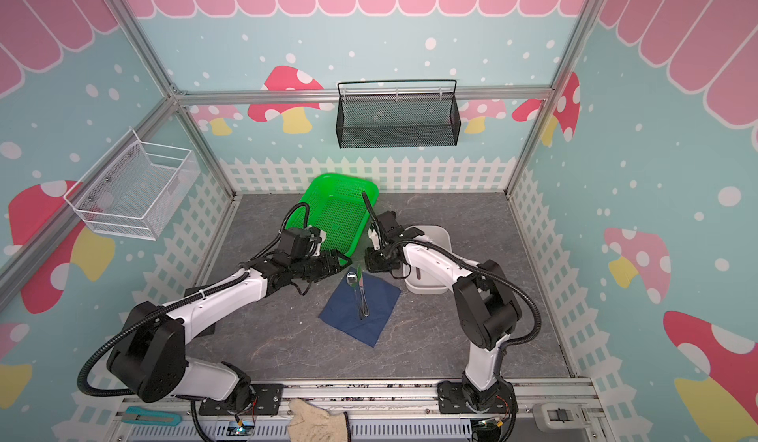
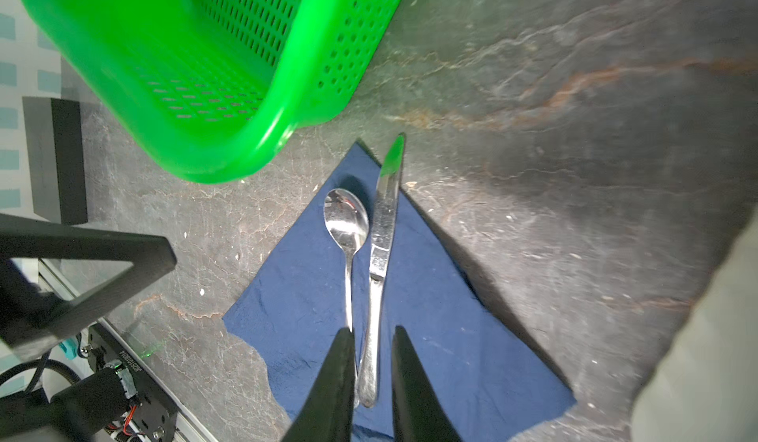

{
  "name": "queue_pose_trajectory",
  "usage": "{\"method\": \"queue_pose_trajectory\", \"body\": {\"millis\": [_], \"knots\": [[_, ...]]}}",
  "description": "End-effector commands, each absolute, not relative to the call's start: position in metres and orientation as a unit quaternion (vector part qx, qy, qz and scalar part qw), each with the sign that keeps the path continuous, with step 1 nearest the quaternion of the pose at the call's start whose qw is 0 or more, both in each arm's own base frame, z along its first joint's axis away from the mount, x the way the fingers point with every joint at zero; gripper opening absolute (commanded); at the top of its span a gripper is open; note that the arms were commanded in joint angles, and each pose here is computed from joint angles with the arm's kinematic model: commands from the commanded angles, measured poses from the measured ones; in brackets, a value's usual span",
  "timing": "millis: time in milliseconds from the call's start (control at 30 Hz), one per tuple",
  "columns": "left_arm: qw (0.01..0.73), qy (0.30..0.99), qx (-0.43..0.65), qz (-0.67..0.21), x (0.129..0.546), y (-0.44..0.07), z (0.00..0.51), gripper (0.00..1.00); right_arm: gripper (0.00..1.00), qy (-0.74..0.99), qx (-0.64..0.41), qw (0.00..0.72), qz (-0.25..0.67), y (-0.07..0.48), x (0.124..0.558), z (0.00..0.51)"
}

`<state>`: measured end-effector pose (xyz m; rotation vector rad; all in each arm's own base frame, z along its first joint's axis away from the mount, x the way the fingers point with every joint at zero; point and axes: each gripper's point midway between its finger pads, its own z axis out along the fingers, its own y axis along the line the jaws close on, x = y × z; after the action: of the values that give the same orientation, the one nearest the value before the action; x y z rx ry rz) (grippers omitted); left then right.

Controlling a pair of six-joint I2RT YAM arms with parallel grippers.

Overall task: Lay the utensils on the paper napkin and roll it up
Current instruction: 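Move the right gripper back over the tray toward the fork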

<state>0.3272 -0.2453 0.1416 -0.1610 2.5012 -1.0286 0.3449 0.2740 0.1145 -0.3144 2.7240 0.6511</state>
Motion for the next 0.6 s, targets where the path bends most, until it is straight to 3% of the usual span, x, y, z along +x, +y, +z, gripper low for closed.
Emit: {"method": "queue_pose_trajectory", "body": {"millis": [0,267,467,567], "knots": [[0.213,0.894,-0.03,-0.392,0.33,-0.267,0.155,0.74,0.2,0.96,-0.088,0.177,0.197,0.239,0.35,0.121],[0.187,0.893,0.022,-0.41,0.33,-0.315,0.159,0.77,0.2,0.969,-0.035,0.198,0.145,0.159,0.367,0.123],[0.174,0.893,0.05,-0.412,0.332,-0.345,0.158,0.79,0.21,0.976,-0.026,0.182,0.12,0.13,0.373,0.107],[0.168,0.893,0.058,-0.414,0.333,-0.356,0.157,0.85,0.21,0.978,-0.026,0.174,0.115,0.124,0.377,0.099]]}}
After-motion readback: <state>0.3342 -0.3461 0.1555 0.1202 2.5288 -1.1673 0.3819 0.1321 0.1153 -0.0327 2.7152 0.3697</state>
